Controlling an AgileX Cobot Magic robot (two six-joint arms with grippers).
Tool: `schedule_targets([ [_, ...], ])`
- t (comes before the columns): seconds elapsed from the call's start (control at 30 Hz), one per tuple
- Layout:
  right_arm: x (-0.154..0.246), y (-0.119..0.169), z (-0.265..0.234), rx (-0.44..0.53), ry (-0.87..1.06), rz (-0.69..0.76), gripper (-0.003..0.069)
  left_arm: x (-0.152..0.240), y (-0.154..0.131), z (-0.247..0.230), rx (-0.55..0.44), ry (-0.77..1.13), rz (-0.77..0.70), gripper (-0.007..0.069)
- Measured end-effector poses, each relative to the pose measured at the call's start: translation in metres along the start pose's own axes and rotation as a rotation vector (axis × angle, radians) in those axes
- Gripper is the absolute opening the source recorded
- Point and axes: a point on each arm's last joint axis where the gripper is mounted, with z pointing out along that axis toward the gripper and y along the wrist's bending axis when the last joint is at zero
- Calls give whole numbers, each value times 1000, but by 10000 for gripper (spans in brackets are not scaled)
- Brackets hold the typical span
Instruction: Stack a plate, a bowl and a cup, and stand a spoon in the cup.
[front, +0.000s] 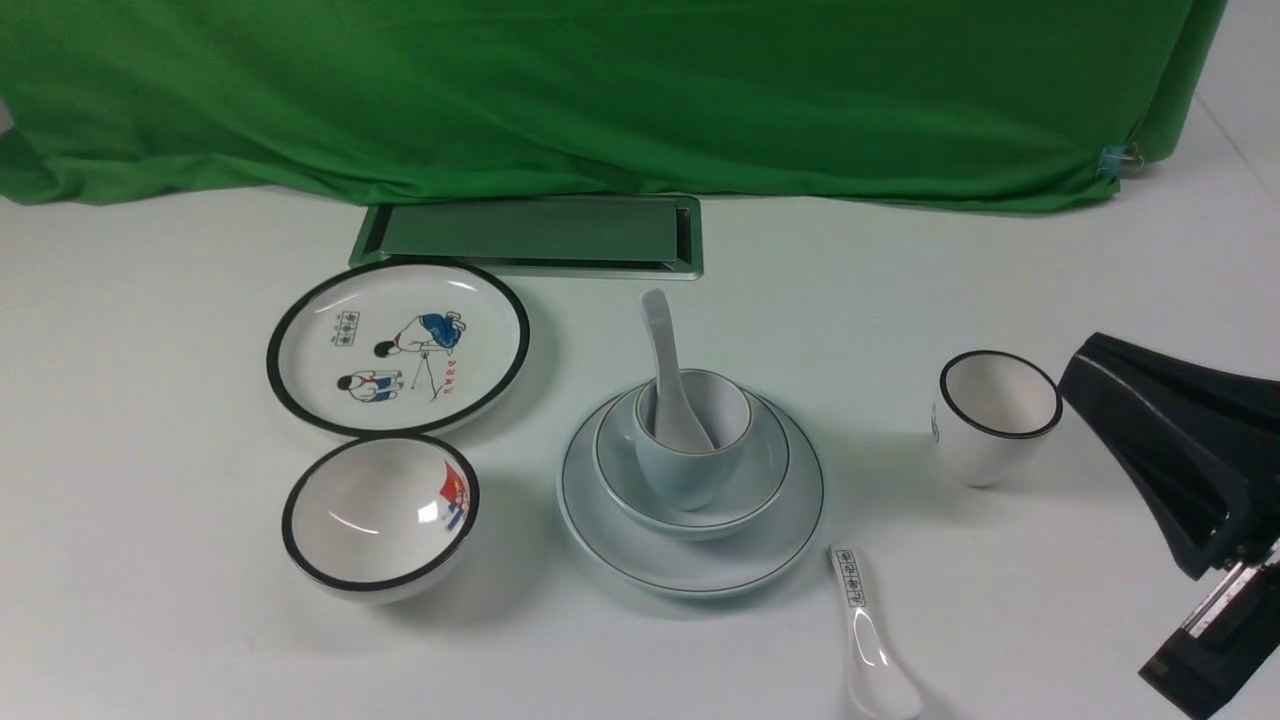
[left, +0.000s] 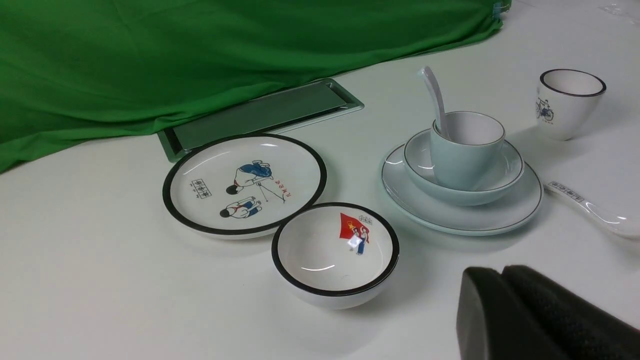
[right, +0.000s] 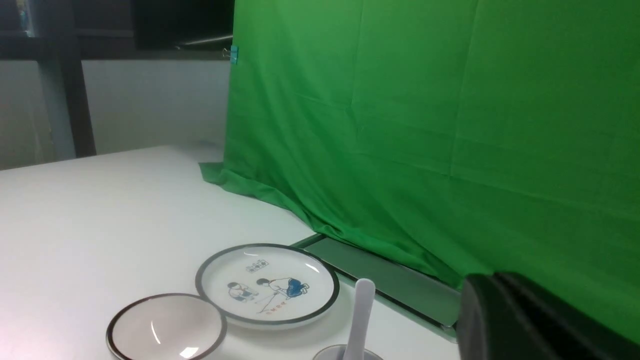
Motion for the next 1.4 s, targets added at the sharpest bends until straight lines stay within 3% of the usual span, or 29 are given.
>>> schedule_targets([
  [0.47,0,0,0,1,-1,0,75,0,0,0,0,0,-1,-29],
  [0.57,6,1,-2,-4,19,0,20,0,0,0,0,0,-1,-29],
  [0.7,25,3,-12,4,11,9,10,0,0,0,0,0,-1,-29],
  [0.97,63,5,-61,67,-162,56,10,0,0,0,0,0,-1,-29],
  [1.4,66,-11,-83,269,-255,27,7,0,0,0,0,0,-1,-29],
])
